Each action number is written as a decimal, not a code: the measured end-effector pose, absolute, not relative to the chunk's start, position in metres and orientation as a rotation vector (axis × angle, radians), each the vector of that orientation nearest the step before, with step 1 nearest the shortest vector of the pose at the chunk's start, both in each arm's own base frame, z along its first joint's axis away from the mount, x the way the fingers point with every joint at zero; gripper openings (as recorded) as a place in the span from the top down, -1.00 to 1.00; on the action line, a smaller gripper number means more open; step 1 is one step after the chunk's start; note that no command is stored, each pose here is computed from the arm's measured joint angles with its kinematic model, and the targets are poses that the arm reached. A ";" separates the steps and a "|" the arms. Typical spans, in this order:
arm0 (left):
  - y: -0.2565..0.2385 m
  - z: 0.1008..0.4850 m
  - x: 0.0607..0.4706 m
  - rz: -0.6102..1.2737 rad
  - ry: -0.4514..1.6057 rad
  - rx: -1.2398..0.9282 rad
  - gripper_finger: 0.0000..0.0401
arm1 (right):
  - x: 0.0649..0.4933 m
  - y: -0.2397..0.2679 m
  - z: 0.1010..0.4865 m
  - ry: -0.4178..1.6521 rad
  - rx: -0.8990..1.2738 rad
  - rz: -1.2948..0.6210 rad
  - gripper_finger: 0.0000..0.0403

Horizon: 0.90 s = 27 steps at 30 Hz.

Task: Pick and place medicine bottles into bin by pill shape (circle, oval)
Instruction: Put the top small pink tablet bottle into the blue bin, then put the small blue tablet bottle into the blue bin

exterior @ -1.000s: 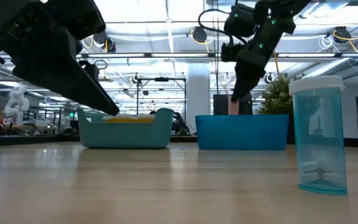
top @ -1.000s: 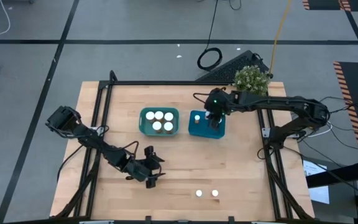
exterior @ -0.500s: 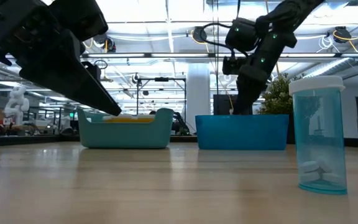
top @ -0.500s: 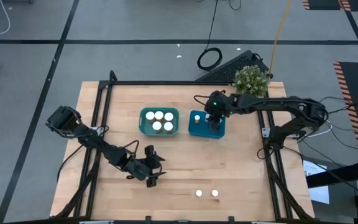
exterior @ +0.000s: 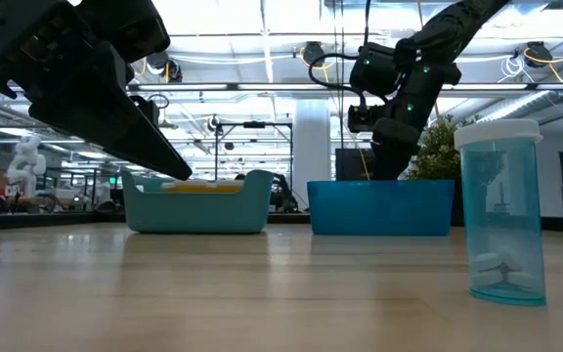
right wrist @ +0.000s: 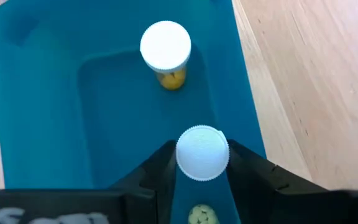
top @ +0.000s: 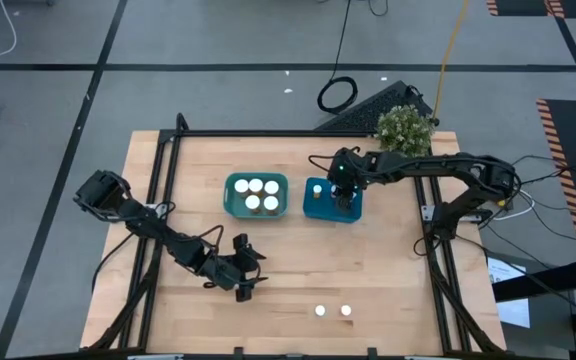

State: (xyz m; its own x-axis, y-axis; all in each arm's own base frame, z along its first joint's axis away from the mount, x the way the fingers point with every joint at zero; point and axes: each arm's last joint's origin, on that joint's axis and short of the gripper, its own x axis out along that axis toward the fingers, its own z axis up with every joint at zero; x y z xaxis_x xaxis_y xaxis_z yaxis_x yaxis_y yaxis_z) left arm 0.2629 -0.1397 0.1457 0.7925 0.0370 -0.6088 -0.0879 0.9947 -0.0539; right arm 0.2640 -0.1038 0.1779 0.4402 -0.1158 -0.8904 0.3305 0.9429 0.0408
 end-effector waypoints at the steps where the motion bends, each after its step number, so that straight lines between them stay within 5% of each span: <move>1: -0.140 0.146 0.263 0.067 0.653 -0.081 -0.39 | 0.264 -0.104 0.178 1.082 0.222 -0.279 0.39; 27: -0.140 0.146 0.263 0.062 0.655 -0.083 -0.39 | 0.255 -0.100 0.202 0.999 0.274 -0.328 -0.02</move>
